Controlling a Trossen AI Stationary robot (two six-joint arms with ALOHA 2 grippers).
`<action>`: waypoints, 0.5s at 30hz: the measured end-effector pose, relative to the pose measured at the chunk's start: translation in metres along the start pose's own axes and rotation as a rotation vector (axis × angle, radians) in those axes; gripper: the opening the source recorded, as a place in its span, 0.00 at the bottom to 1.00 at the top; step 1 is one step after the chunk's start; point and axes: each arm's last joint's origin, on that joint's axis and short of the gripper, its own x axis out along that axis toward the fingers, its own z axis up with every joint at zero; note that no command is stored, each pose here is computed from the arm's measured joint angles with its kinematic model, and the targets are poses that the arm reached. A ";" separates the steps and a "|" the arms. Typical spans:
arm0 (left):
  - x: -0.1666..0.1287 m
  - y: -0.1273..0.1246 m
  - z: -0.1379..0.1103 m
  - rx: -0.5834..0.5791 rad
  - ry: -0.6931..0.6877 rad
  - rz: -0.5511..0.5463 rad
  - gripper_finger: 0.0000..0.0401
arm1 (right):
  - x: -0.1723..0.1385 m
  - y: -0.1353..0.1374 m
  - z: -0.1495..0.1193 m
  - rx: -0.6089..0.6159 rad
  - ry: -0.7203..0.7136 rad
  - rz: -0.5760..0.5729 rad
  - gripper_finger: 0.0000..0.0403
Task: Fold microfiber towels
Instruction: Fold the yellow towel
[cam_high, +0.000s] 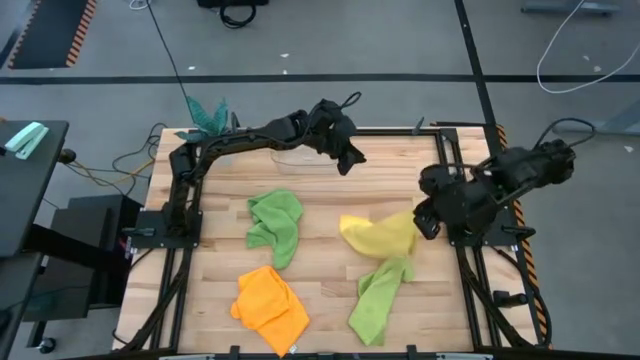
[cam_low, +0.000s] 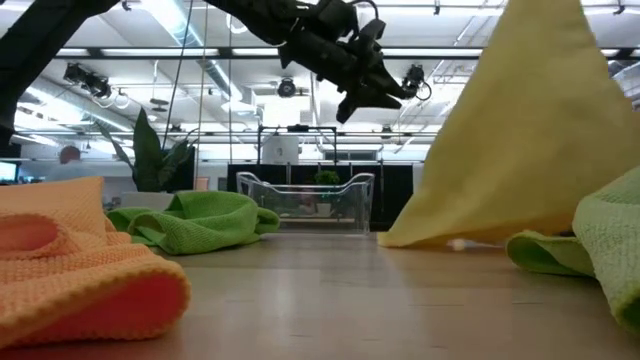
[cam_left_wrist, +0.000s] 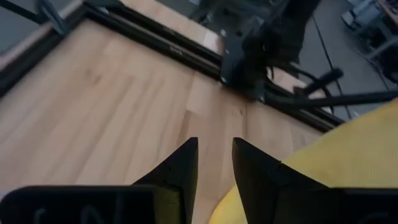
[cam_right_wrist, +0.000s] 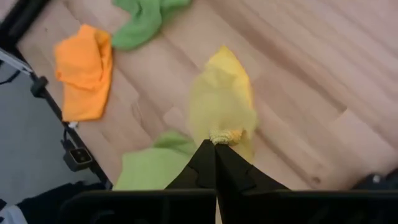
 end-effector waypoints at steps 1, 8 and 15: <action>0.001 -0.001 -0.001 0.001 0.013 -0.003 0.27 | 0.002 0.000 -0.002 0.007 0.007 -0.006 0.00; 0.010 -0.026 -0.010 0.039 0.060 -0.088 0.27 | 0.011 -0.004 0.006 -0.006 -0.020 -0.061 0.00; 0.019 -0.054 -0.020 0.083 0.094 -0.140 0.27 | 0.005 -0.022 0.040 -0.049 -0.101 -0.106 0.00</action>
